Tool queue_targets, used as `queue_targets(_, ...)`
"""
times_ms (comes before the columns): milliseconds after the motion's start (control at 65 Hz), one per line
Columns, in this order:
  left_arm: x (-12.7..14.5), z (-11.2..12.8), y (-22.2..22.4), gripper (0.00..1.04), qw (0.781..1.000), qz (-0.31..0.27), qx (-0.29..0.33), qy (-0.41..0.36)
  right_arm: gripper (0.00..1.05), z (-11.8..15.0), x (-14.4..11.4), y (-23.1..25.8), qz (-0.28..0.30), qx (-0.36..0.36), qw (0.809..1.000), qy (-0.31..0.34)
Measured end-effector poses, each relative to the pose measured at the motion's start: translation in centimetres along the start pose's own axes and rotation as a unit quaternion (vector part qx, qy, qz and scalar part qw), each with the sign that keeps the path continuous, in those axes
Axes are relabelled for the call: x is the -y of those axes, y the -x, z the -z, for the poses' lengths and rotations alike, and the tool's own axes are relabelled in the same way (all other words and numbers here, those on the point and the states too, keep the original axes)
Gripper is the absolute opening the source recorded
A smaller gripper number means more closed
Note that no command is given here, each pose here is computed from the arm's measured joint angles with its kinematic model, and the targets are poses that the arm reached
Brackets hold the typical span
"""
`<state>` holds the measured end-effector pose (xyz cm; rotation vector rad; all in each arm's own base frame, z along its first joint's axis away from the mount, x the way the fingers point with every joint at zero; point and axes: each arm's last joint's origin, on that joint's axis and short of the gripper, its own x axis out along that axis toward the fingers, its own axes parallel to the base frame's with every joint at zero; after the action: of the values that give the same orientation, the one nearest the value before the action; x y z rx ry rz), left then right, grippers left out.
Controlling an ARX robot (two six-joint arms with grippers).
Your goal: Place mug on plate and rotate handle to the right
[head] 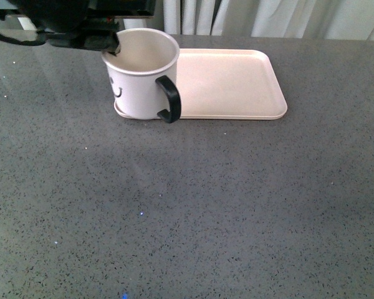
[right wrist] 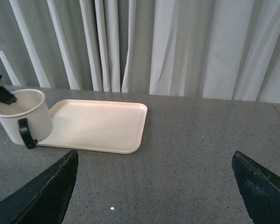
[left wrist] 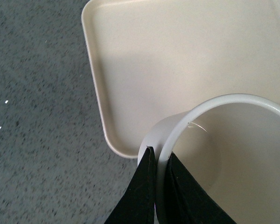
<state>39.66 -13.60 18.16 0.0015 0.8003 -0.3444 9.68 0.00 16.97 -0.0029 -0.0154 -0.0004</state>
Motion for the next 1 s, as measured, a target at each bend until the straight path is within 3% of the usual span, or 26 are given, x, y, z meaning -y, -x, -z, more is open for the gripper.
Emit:
queue_targets(354,2.3,-3.0,-5.0,0.02,1.0,0.025,-0.006,-0.013,0.96,0.0,0.0,0.0,0.0,0.0,1.0,0.0)
queue_targets(1001,4.0,-4.4,-9.9,0.02,0.999,0.04,-0.022,-0.012,0.96,0.0,0.0,0.0,0.0,0.0,1.0,0.0)
